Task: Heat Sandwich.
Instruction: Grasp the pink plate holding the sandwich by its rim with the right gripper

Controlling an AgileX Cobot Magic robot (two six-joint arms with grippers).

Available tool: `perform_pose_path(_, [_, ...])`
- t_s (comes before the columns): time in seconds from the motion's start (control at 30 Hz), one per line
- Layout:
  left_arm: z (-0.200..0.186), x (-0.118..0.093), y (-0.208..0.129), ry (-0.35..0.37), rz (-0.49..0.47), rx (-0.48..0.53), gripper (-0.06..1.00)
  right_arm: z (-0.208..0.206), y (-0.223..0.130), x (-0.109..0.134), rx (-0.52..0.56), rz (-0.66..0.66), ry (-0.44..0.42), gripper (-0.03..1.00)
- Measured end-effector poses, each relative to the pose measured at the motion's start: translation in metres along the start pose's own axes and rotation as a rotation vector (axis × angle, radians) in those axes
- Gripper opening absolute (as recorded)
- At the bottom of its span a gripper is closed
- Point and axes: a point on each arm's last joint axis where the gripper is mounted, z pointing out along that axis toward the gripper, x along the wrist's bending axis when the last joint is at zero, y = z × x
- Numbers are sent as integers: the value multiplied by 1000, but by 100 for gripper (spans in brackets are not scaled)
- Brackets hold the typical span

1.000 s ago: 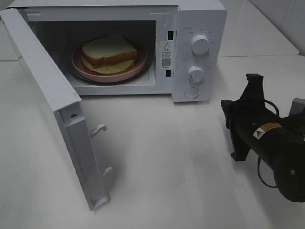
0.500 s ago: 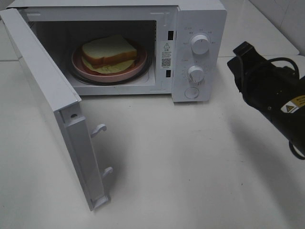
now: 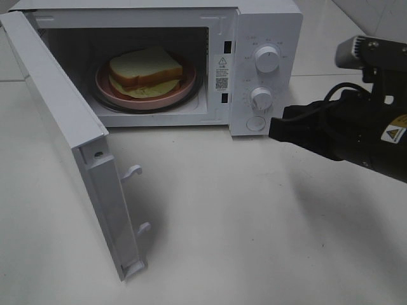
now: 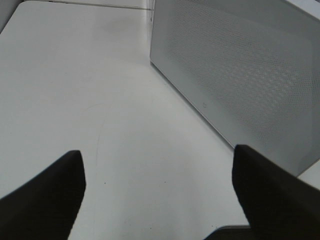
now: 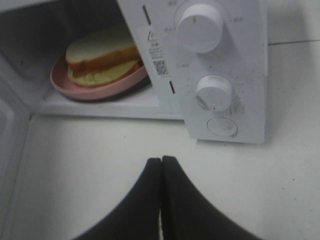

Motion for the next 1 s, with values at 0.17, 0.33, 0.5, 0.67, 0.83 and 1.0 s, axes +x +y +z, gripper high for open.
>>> perform_pose_path(0.17, [0,0,0,0,0,0,76,2,12,11,140,-177,49,3])
perform_pose_path(0.33, [0,0,0,0,0,0,76,3,28,21,230,-374,114,9])
perform_pose_path(0.5, [0,0,0,0,0,0,76,1,51,30,309,-523,156,30])
perform_pose_path(0.67, [0,0,0,0,0,0,76,-3,68,32,363,-629,155,56])
perform_pose_path(0.83, [0,0,0,0,0,0,76,-8,87,33,413,-754,133,68])
perform_pose_path(1.0, [0,0,0,0,0,0,76,-14,99,32,464,-874,126,70])
